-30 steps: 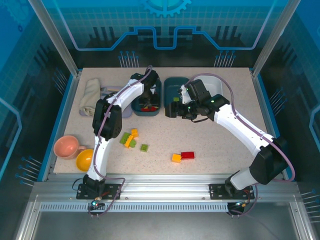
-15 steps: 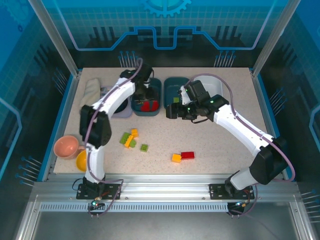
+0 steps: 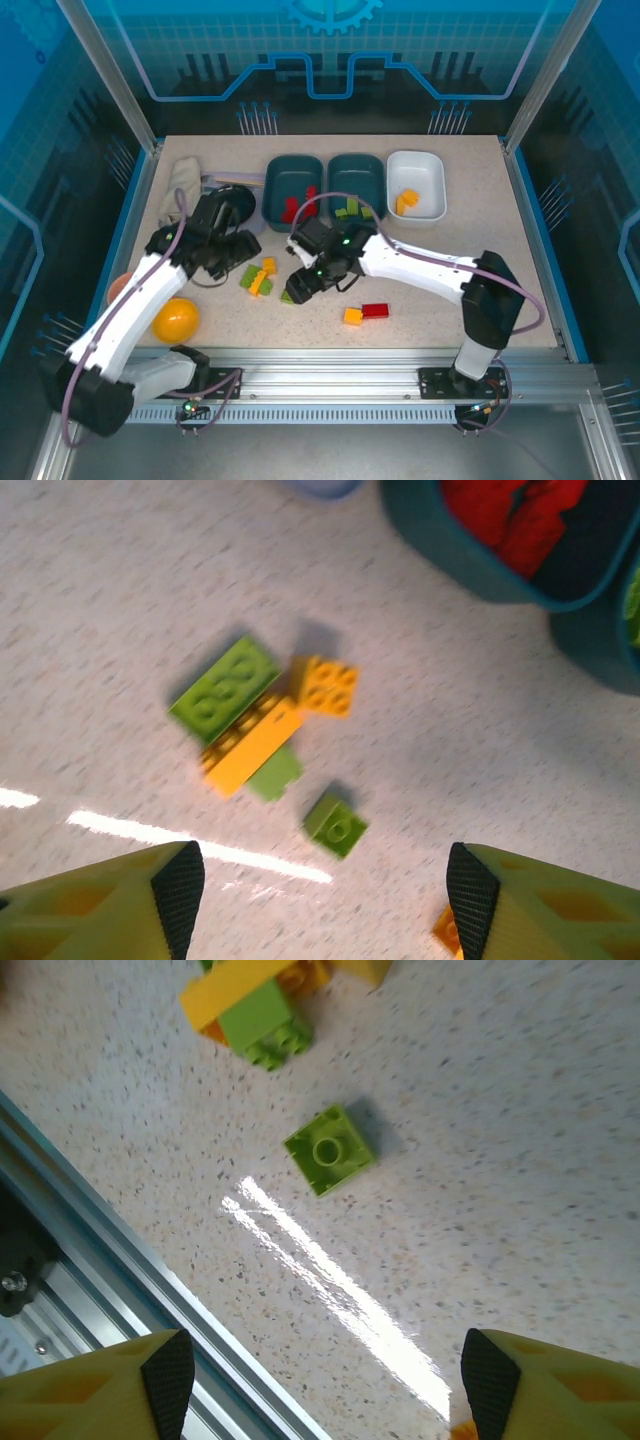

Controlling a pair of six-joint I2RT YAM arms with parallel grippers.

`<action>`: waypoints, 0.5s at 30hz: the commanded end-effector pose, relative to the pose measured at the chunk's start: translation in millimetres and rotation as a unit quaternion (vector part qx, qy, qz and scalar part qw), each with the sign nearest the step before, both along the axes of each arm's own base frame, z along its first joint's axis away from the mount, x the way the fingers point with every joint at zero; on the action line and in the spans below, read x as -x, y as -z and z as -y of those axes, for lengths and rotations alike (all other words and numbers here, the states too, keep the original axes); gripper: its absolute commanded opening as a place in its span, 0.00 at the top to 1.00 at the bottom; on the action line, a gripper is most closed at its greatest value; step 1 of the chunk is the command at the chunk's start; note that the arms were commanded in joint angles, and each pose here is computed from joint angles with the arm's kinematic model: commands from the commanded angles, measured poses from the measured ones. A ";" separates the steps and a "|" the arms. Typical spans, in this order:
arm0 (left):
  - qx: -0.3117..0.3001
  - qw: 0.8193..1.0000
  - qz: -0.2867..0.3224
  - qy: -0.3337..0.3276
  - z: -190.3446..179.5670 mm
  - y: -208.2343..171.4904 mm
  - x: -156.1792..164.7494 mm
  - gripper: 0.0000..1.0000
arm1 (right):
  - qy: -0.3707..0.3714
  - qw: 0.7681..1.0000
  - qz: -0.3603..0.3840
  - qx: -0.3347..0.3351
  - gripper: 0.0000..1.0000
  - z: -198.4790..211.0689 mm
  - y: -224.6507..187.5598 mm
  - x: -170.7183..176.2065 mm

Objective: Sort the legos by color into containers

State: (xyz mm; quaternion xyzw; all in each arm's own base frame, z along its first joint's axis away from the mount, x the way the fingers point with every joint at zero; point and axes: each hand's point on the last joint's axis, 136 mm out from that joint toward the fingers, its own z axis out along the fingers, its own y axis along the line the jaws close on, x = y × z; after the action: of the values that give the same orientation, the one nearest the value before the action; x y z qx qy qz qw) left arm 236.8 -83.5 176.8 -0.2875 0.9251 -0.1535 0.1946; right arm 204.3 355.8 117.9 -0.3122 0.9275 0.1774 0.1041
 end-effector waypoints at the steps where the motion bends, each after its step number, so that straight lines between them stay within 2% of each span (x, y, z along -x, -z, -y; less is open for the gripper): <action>1: 0.005 0.998 0.003 -0.062 -21.4 0.0 34.9 0.30 | 0.016 1.000 0.004 0.010 0.26 -10.2 2.7 -14.0; 7: 0.003 0.995 0.029 -0.092 -41.2 -6.0 65.8 0.29 | 0.077 0.997 -0.024 0.012 0.25 -44.6 14.9 -42.4; 15: 0.043 0.992 0.097 -0.063 -33.4 -23.2 69.9 0.24 | 0.169 0.984 -0.044 0.043 0.26 -78.3 39.3 -79.7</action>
State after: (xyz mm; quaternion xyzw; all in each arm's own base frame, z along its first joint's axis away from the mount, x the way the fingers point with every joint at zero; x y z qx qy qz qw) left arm 169.5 -47.8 198.6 -0.3462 0.8763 -0.1946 0.2726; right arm 277.5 443.6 91.2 -0.1989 0.9607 0.1672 0.0981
